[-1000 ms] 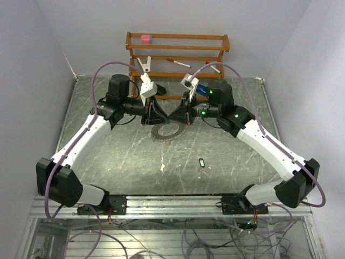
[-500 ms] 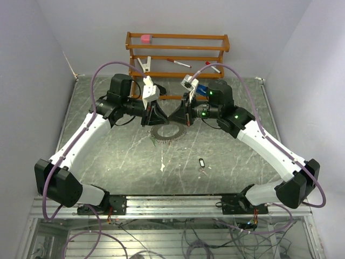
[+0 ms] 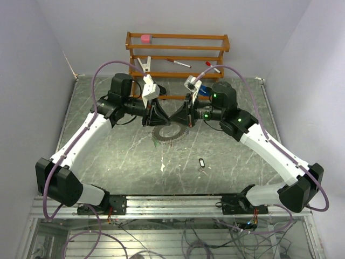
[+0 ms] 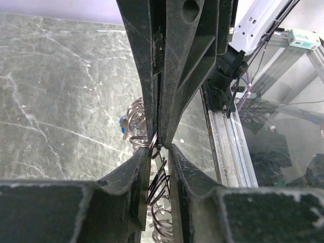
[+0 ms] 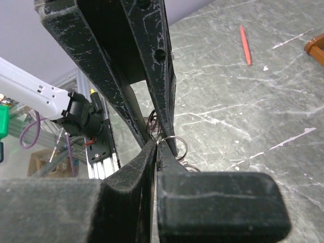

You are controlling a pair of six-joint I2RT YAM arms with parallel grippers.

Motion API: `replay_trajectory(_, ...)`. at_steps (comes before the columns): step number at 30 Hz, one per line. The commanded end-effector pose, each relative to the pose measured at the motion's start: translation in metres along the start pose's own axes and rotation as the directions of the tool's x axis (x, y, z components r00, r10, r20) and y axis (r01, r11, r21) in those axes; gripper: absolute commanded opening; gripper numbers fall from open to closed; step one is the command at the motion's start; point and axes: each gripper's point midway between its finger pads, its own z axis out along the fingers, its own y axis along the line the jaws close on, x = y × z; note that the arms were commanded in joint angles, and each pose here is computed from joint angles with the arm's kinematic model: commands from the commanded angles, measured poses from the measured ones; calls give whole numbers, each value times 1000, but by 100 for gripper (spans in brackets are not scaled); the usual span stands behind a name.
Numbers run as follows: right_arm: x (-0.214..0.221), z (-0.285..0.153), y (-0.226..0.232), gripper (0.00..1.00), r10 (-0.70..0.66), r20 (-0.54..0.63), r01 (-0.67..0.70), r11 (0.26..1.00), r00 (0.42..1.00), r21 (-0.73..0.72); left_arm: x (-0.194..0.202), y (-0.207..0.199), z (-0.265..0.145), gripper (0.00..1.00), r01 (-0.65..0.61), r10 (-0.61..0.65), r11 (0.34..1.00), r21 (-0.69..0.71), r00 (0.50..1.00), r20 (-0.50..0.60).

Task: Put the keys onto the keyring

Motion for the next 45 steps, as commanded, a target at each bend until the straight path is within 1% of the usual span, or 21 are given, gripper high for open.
replay_trajectory(1, -41, -15, 20, 0, -102, 132, 107, 994, 986, -33, 8, 1, 3, 31, 38, -38, 999, 11, 999, -20)
replay_trajectory(4, -43, -17, 24, 0, -115, 138, 122, 992, 984, -44, 8, 3, 3, 35, 38, -38, 999, 0, 999, -23)
replay_trajectory(6, -45, -18, 26, 0, -121, 138, 130, 990, 983, -51, 7, 4, 3, 36, 42, -42, 999, -1, 999, -26)
replay_trajectory(10, -44, -19, 27, 0, -121, 134, 130, 990, 984, -57, 3, 3, 4, 31, 43, -43, 999, 25, 999, -16)
replay_trajectory(15, -39, -17, 27, 0, -113, 128, 122, 991, 985, -64, -8, 1, 4, 32, 47, -48, 998, 41, 999, 8)
replay_trajectory(22, -38, -17, 25, 0, -117, 129, 125, 991, 985, -55, -25, -13, 2, 33, 41, -46, 994, 97, 998, 45)
replay_trajectory(30, -37, -17, 23, 0, -115, 127, 122, 991, 985, -46, -24, -18, 3, 29, 57, -65, 989, 136, 996, 61)
replay_trajectory(39, -35, -16, 22, 0, -112, 123, 118, 992, 986, -44, -24, -17, 4, 28, 63, -72, 989, 137, 995, 64)
replay_trajectory(45, -32, -15, 20, 0, -106, 116, 112, 993, 988, -42, -27, -15, 4, 24, 67, -75, 990, 122, 995, 66)
